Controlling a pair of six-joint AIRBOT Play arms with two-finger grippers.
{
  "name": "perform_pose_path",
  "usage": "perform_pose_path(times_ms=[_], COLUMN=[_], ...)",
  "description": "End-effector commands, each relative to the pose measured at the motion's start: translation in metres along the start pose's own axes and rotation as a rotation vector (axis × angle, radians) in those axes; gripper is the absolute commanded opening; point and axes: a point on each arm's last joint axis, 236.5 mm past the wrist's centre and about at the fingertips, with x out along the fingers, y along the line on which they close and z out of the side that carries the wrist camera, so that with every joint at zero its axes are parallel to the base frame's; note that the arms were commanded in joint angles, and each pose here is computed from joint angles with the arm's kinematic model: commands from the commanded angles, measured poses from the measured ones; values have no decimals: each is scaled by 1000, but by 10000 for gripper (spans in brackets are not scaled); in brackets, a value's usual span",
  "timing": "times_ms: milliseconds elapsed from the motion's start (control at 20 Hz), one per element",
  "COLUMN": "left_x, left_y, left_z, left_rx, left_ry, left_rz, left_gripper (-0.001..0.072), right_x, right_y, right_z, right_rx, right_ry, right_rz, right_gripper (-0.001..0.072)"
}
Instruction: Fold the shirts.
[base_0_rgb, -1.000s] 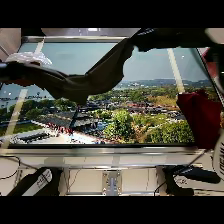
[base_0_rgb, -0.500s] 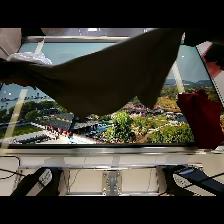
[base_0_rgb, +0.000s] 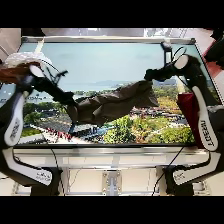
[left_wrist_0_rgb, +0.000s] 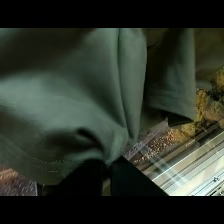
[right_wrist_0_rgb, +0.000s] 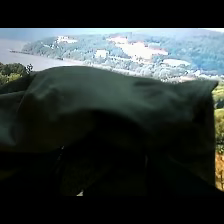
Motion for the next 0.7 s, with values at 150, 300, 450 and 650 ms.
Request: perform_pose_path(times_ms=[150,300,450,650], left_x=[40,-49,-138,-174], left_y=[42,48,49,52], left_z=[1,23,13,-38], left_rx=[-174,-201,-211,-280], left_ry=[68,-178,-397,-454], left_rz=[-31,-43,-12,17], left_gripper=[372,372,372,372], right_x=[27,-36,-108,-157], right_y=[5,-1,-12,-24], right_z=[9,40,60,34], right_rx=[-28,-134,-200,-132], right_ry=[10,-26,-89,-41], right_rz=[-2,-104,-234,-261], right_gripper=[535,533,521,510])
